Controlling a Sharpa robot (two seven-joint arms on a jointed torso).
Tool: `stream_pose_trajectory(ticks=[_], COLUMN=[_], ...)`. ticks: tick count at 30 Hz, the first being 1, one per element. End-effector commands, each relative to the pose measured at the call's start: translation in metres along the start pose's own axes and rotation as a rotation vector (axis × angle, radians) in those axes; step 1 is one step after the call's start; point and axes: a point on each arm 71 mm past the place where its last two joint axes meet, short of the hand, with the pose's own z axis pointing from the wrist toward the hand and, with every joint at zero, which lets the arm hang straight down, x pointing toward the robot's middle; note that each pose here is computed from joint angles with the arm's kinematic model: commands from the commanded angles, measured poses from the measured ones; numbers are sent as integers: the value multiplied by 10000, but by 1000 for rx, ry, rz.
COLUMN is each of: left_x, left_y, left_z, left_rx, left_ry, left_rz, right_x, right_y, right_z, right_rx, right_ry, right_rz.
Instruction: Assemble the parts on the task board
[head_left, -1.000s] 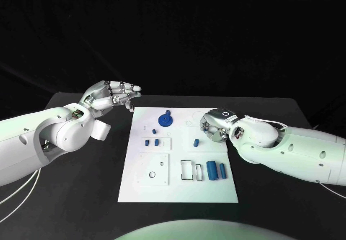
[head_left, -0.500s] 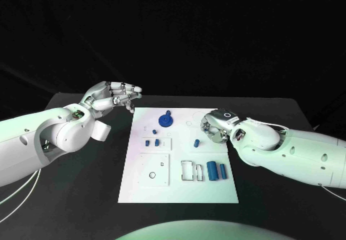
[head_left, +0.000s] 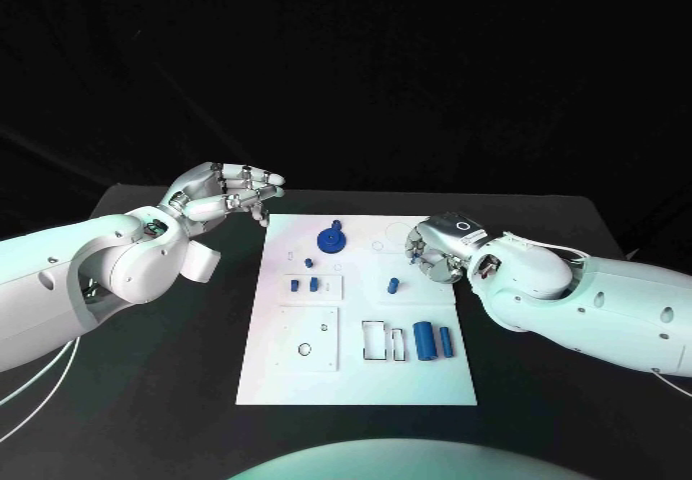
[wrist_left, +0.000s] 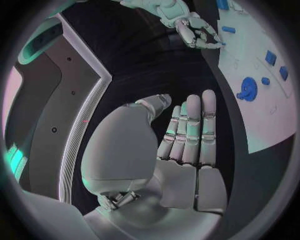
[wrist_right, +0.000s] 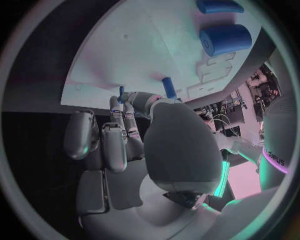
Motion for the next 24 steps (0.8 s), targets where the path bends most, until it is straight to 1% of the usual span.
stream_pose_trajectory(ticks=[1, 4, 7, 11, 18, 24], left_x=[22, 15, 12, 14, 3, -25], left_y=[-9, -8, -8, -6, 8, 26], left_z=[1, -4, -6, 1, 32, 70], left_rx=[6, 6, 6, 7, 8, 7], left_ry=[35, 37, 38, 40, 36, 12], left_rz=[6, 7, 7, 6, 7, 9], right_x=[-40, -108, -160, -218, -237, -211], right_y=[7, 34, 98, 263, 588, 884], right_z=[-23, -64, -92, -113, -71, -6], right_rx=[9, 9, -5, -46, -124, -195], right_ry=[5, -2, -14, -30, -32, -26], right_rz=[25, 50, 68, 92, 122, 144])
